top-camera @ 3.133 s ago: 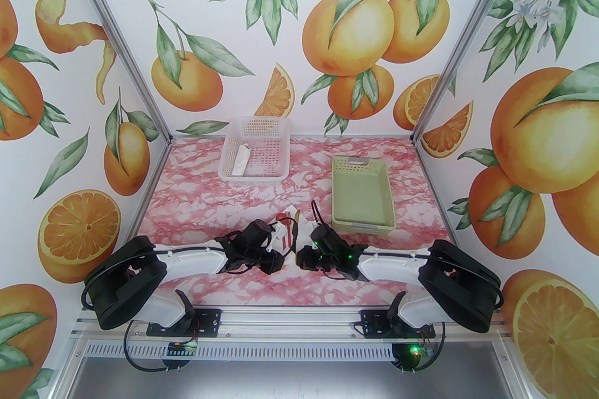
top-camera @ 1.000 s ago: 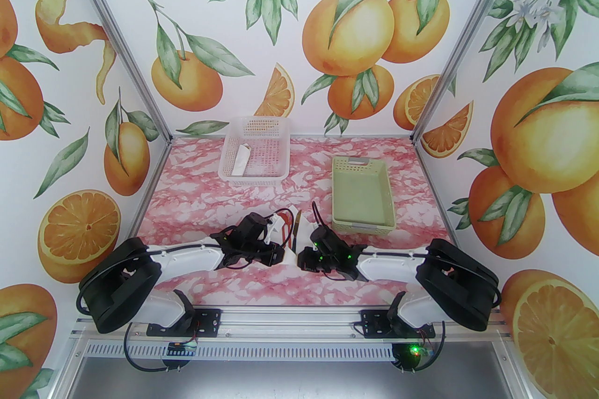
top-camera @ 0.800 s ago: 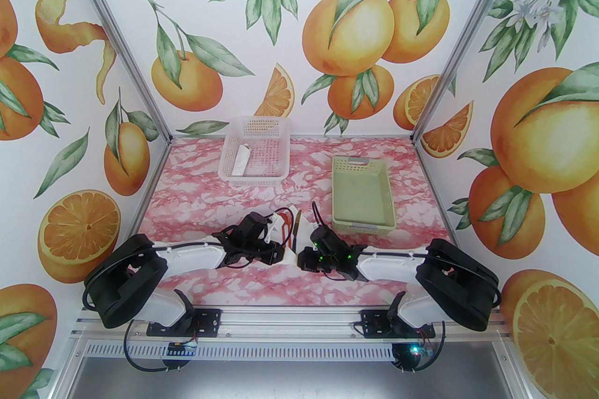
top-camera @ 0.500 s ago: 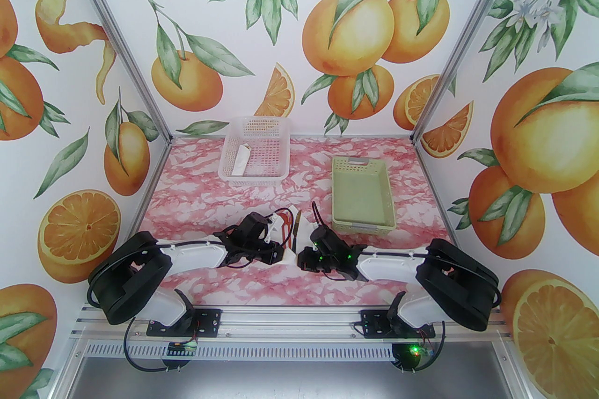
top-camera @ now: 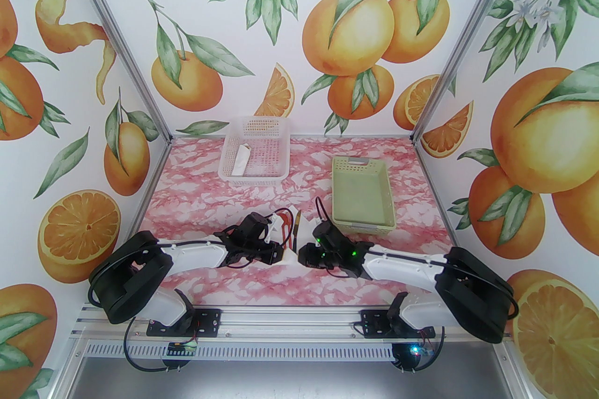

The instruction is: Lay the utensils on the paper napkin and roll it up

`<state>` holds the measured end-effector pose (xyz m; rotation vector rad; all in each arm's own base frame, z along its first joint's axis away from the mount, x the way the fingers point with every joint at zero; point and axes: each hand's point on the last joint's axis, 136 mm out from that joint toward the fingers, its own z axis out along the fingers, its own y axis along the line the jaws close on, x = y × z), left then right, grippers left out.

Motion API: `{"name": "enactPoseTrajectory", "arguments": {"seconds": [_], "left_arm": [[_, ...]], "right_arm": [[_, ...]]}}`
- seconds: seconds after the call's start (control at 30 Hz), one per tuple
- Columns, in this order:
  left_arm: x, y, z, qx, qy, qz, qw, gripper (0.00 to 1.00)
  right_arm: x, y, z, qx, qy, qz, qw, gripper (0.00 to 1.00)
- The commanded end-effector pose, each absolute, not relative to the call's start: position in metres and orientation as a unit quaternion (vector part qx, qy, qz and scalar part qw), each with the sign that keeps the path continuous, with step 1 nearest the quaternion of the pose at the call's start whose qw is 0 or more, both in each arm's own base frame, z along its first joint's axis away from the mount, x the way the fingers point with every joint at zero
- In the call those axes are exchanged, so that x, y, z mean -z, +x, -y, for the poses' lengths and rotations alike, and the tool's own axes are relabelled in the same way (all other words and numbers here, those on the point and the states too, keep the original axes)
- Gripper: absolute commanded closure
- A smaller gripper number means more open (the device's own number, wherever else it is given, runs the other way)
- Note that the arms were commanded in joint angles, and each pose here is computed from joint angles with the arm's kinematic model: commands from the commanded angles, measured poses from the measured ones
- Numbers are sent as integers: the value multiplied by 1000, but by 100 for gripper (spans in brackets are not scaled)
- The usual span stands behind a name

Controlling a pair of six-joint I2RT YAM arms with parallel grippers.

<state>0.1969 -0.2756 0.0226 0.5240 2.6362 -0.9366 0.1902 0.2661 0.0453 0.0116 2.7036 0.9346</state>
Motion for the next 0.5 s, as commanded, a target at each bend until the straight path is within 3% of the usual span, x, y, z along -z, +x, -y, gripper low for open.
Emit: {"name": "enactPoseTrajectory", "arguments": {"seconds": [0.0,0.27,0.47], "left_arm": [[-18,196,271,321,181,-918,145,87],[-18,196,270,317,181,-919,147,87],[-18,196,269,317,179,-920,147,87]], "right_arm": [[-51,201,-253,-298,8,-941,161,77],[-46,223,-215,-218,49,-956,191,78],[-40,234,-201,-166,61,-962,209,65]]}}
